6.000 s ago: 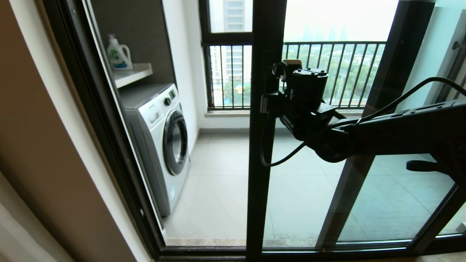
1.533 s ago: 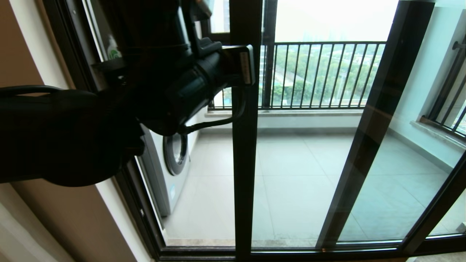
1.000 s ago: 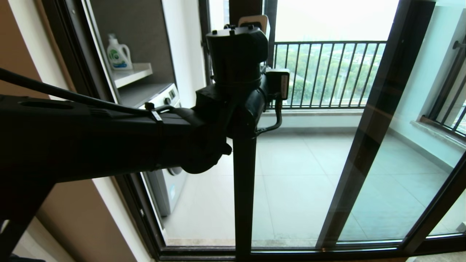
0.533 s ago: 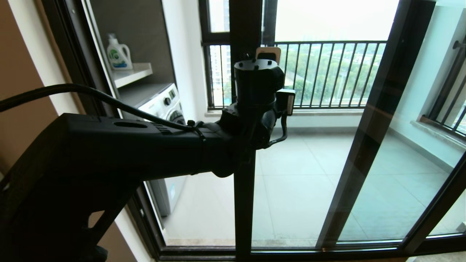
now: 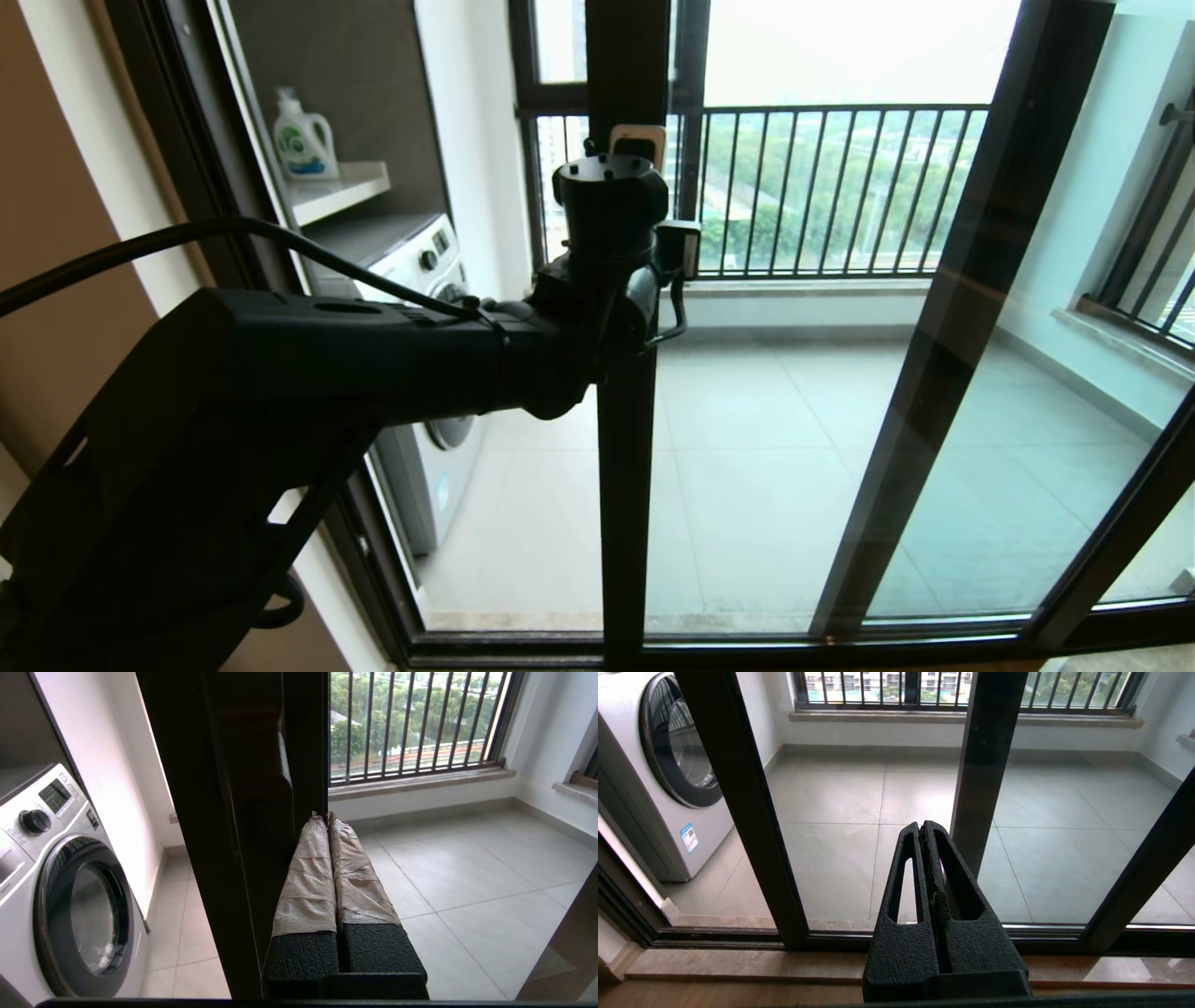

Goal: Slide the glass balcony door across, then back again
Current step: Close the slid door

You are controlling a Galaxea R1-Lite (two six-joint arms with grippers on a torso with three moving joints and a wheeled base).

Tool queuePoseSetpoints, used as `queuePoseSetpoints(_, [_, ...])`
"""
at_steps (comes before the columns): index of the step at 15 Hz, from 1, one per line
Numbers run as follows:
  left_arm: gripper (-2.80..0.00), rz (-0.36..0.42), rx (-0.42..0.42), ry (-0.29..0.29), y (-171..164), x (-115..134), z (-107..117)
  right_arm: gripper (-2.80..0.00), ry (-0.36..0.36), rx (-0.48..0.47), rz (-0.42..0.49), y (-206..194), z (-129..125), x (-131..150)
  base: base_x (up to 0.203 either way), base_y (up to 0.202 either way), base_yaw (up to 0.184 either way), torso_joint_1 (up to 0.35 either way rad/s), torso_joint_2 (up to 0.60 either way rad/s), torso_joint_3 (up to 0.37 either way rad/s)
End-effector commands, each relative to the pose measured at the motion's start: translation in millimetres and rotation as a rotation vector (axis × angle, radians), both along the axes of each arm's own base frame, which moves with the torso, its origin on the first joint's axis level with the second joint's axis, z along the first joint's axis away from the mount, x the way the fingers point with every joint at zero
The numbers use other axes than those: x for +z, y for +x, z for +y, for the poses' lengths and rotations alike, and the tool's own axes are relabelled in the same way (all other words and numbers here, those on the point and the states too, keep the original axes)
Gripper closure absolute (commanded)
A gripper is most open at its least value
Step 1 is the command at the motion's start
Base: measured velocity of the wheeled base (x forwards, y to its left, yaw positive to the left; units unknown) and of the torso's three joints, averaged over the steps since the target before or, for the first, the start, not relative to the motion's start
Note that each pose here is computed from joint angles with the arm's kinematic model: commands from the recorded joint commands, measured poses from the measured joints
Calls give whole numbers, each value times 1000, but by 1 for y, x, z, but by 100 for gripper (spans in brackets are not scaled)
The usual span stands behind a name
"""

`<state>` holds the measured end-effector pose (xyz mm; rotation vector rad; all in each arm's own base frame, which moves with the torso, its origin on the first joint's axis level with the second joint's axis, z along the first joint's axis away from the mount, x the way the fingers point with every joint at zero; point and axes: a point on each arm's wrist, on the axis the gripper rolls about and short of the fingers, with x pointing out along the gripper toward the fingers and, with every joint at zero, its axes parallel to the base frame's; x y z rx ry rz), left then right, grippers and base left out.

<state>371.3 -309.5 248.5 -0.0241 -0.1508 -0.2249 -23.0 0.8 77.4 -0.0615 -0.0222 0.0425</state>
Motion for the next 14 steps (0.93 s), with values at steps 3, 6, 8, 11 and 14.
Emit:
queuePoseSetpoints(3, [0,1,51,-3,12,-1,15,0,0,1,13,1,0,-3,0,0,0,0,0,0])
queuePoseSetpoints(6, [0,3,85,-5,13,1,20,0,-1,1,13,1,0,-3,0,0,0,0,0,0])
queuePoseSetpoints(8, [0,9,101,-3,12,2,22,0,-2,1,13,1,0,-3,0,0,0,0,0,0])
queuePoseSetpoints(11, [0,12,126,-5,11,4,26,0,-2,1,13,1,0,-3,0,0,0,0,0,0])
queuePoseSetpoints(14, [0,5,134,-11,10,10,32,0,-2,1,13,1,0,-3,0,0,0,0,0,0])
